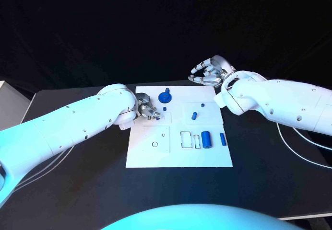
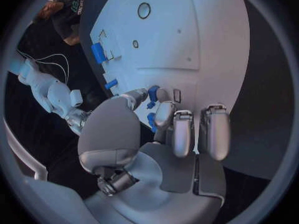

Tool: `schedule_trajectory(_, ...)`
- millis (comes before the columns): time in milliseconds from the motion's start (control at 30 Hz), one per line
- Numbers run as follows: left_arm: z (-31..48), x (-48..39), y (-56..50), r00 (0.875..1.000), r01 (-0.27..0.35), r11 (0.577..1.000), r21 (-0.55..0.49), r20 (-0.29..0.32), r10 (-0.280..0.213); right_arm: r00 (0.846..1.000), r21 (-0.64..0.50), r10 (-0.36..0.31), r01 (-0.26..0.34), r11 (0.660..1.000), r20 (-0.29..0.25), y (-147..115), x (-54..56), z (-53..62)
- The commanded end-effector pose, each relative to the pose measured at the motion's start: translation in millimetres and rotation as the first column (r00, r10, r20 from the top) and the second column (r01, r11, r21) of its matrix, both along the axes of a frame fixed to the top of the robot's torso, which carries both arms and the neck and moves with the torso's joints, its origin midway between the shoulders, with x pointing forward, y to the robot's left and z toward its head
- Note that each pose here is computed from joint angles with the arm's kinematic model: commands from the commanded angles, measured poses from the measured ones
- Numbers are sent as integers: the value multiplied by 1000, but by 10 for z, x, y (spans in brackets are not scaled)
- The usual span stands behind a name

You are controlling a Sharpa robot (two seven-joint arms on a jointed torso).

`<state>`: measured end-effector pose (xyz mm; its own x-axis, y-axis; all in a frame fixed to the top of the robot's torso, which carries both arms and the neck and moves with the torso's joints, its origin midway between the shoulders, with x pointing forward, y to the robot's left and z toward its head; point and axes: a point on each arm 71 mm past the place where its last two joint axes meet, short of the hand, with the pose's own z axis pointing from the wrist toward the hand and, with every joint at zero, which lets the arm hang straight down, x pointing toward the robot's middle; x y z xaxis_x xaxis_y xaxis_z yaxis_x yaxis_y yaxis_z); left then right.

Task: Assemble the parts on the task board

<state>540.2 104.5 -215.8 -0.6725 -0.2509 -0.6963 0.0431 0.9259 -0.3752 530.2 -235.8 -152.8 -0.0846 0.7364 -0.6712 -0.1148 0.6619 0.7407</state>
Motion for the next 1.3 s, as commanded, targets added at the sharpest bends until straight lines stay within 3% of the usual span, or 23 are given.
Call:
schedule_trajectory(33,19,-9,0,1000,-2,1000,-8,7,2,1000,-7,13,-13,1000,6,12,-2,6)
schedule_trajectory(500,217,19,35,998,-56,986,-159,-21,53,1000,-7,13,-13,1000,7,18,2,3)
schedule_trajectory(700,296,57,99,997,-78,978,-192,-18,76,1000,-7,12,-12,1000,7,13,1,3)
schedule_trajectory(1000,446,217,286,990,-133,961,-241,6,139,1000,-7,9,-9,1000,7,-3,-3,4)
schedule_trajectory(1300,496,395,444,979,-176,958,-227,61,195,1000,-9,8,-8,1000,9,-17,-11,8)
